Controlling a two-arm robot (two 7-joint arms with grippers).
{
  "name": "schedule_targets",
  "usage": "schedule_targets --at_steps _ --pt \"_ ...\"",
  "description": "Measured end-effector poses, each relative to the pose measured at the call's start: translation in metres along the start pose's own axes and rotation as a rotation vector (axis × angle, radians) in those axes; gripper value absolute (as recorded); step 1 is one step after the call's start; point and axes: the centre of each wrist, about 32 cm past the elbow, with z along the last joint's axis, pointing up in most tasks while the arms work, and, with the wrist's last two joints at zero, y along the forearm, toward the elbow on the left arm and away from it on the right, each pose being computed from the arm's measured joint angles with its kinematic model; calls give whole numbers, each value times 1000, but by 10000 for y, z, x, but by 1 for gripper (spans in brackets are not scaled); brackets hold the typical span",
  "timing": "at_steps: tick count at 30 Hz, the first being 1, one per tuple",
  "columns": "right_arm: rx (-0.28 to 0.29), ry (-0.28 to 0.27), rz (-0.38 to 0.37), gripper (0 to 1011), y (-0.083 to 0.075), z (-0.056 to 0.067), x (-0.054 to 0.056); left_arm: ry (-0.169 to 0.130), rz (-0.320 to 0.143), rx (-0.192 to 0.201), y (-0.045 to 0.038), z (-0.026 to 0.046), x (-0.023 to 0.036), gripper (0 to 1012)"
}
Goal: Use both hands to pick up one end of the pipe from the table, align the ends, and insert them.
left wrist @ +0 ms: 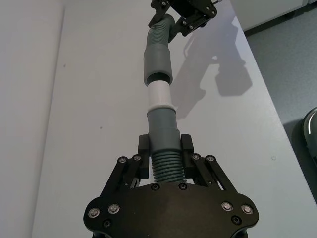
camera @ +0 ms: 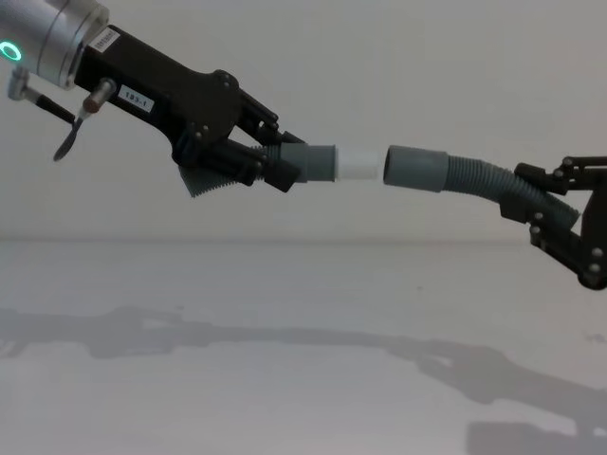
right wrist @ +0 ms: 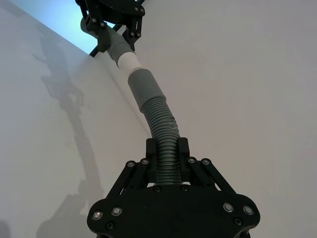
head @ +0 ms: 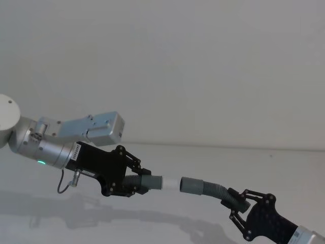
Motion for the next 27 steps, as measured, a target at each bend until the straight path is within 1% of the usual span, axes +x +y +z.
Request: schedule_targets --at_steps 15,27 --pt "15 6 5 225 39 39 4 -2 0 -3 -18 -37 42 336" --pt "21 9 11 225 62 69 -12 -6 -1 -5 -29 -42 67 336"
